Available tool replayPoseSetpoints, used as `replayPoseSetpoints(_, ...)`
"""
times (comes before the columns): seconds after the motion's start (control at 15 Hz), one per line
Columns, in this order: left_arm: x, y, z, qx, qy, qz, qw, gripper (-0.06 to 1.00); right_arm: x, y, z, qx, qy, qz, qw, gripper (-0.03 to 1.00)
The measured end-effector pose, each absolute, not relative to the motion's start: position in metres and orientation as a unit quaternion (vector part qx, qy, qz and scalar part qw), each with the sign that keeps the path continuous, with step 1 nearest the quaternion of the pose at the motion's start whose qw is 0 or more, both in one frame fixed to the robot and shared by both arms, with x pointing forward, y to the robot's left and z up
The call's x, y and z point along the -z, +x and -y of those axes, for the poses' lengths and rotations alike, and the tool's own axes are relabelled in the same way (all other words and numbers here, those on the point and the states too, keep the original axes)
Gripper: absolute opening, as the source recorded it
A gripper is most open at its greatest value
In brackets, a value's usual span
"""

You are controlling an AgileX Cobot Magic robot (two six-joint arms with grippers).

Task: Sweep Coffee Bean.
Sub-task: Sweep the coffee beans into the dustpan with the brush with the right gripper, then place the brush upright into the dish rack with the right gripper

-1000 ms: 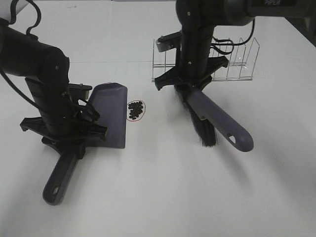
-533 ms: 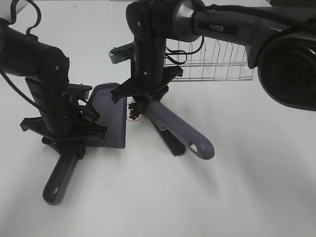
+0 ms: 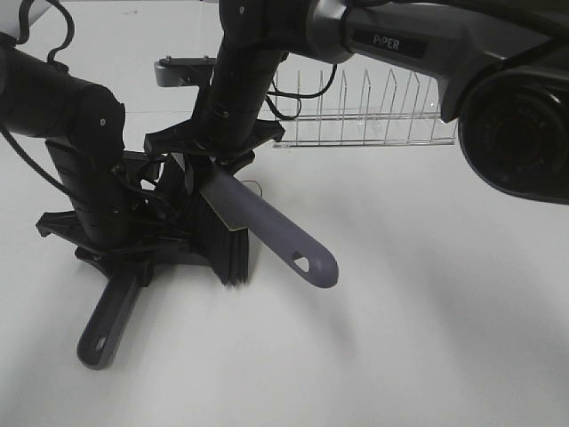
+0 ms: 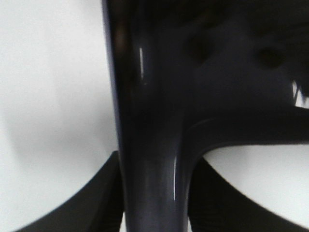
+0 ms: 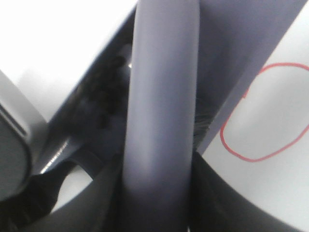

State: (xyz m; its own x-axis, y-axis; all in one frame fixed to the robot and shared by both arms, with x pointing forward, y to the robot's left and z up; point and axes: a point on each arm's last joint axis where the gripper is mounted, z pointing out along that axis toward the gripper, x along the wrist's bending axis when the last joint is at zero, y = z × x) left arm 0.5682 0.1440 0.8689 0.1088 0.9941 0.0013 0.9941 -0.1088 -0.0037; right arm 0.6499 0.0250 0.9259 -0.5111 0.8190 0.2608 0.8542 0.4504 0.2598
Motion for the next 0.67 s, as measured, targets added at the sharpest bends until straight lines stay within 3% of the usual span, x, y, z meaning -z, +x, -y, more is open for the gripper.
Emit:
replayPoseSetpoints(0.2,-0.869,0.568,-0.144,-0.001,-0.745,0.668,0.002,0.33,-0.95,0.656,-0.025,0.177,-0.478,0.86,0.011,0.26)
replayPoseSetpoints(0.6,-0.869,0.568,-0.144,-0.001,-0.745,0.668,0.002,0.33,-0.988,0.67,-0.006,0.15,-0.467,0.863,-0.122,0.26)
replayPoseSetpoints(0.67,-0.869,0.568,-0.144,-0.001,-0.745,0.668,0.003,0.33,-1.009,0.674,0.007,0.154,-0.469,0.856,-0.154,0.26)
